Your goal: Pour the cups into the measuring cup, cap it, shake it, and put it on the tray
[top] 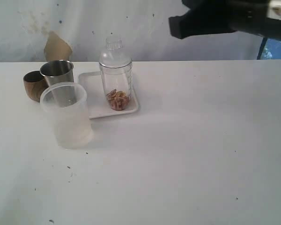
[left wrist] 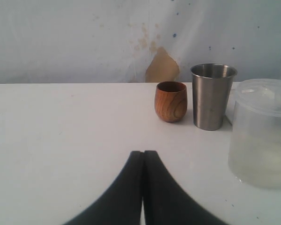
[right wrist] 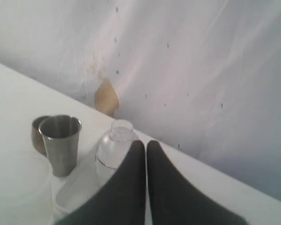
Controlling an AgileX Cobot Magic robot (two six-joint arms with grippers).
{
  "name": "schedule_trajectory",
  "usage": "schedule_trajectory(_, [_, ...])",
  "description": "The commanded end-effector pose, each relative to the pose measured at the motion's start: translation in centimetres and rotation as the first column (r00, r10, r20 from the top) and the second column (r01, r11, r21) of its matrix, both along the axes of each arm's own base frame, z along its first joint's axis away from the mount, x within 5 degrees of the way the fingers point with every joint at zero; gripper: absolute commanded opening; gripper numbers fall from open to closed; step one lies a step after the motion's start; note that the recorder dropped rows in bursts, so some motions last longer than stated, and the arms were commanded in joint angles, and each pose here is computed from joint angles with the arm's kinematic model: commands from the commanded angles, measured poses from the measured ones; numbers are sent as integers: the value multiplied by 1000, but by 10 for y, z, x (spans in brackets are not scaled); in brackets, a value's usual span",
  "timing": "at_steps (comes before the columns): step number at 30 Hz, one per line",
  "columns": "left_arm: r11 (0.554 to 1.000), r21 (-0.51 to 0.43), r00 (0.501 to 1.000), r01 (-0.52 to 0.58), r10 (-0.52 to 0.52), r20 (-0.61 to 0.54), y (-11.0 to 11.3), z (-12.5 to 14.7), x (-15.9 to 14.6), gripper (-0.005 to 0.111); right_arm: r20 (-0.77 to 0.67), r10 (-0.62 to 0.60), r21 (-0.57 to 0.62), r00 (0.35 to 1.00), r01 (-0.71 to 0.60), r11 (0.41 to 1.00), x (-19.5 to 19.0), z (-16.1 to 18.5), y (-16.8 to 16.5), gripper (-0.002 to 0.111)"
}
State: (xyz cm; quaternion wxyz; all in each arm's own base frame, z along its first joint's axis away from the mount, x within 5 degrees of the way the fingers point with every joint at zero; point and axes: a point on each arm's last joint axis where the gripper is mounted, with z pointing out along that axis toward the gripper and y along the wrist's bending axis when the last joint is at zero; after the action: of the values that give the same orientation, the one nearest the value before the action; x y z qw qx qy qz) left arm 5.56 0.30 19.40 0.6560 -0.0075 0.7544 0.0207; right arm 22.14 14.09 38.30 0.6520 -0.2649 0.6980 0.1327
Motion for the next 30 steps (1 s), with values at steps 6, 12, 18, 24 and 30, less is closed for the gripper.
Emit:
schedule_trajectory(6, [1000, 3, 1000, 4, -4, 2, 0, -1, 0, 0, 287, 40, 194, 957, -99, 976, -93, 13, -52, 1])
schedule_trajectory(12, [1000, 3, 1000, 4, -4, 2, 0, -1, 0, 0, 322, -10, 220, 947, -65, 973, -137, 16, -85, 1])
schedule_trajectory(18, [1000, 3, 1000, 4, -4, 2, 0, -1, 0, 0, 250, -84, 275, 965, 12, 961, -180, 9, -121, 1])
schedule_trajectory(24, [1000, 3, 1000, 4, -4, 2, 0, -1, 0, 0, 370, -102, 424, 923, -70, 903, -234, -8, -154, 1])
schedule_trajectory(30, [1000, -5, 1000, 4, -4, -5, 0, -2, 0, 0, 267, -100, 417, 959, -22, 909, -233, -13, -156, 1])
